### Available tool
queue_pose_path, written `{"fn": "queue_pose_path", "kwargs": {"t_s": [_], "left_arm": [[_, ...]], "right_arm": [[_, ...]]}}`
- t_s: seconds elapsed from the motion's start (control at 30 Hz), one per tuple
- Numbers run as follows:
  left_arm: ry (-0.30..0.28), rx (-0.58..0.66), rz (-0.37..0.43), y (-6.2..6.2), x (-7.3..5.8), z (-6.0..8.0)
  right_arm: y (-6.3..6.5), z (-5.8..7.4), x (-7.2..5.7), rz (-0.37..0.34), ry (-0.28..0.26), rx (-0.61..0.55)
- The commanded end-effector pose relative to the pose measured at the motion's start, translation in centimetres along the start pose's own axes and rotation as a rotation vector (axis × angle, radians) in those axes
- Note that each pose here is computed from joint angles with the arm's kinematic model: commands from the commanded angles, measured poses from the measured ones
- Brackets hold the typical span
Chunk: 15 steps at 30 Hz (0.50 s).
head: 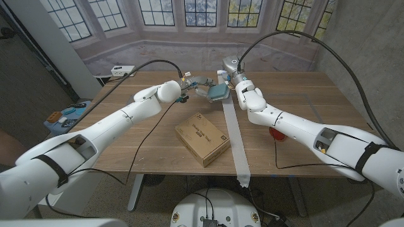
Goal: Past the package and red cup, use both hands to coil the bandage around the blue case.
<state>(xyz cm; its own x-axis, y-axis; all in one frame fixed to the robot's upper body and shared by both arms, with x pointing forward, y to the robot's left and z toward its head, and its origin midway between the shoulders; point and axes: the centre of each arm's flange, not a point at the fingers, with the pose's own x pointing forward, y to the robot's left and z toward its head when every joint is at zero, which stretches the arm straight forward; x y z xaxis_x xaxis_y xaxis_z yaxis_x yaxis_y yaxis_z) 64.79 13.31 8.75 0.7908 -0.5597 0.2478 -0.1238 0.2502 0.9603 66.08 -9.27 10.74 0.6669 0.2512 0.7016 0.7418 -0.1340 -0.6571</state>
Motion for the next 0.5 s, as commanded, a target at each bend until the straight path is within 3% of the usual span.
{"fn": "queue_pose_path", "kwargs": {"t_s": [0.03,0.5], "left_arm": [[0.015,-0.029,-0.009,-0.8,-0.1,-0.3],[0.029,-0.053,-0.011,-1.4,0.3,-0.2]], "right_arm": [[-0.6,-0.1,0.4,-0.024,0.011,-0.007],[-2.4,0.5,1.3,-0.064,0.017,0.015]]}}
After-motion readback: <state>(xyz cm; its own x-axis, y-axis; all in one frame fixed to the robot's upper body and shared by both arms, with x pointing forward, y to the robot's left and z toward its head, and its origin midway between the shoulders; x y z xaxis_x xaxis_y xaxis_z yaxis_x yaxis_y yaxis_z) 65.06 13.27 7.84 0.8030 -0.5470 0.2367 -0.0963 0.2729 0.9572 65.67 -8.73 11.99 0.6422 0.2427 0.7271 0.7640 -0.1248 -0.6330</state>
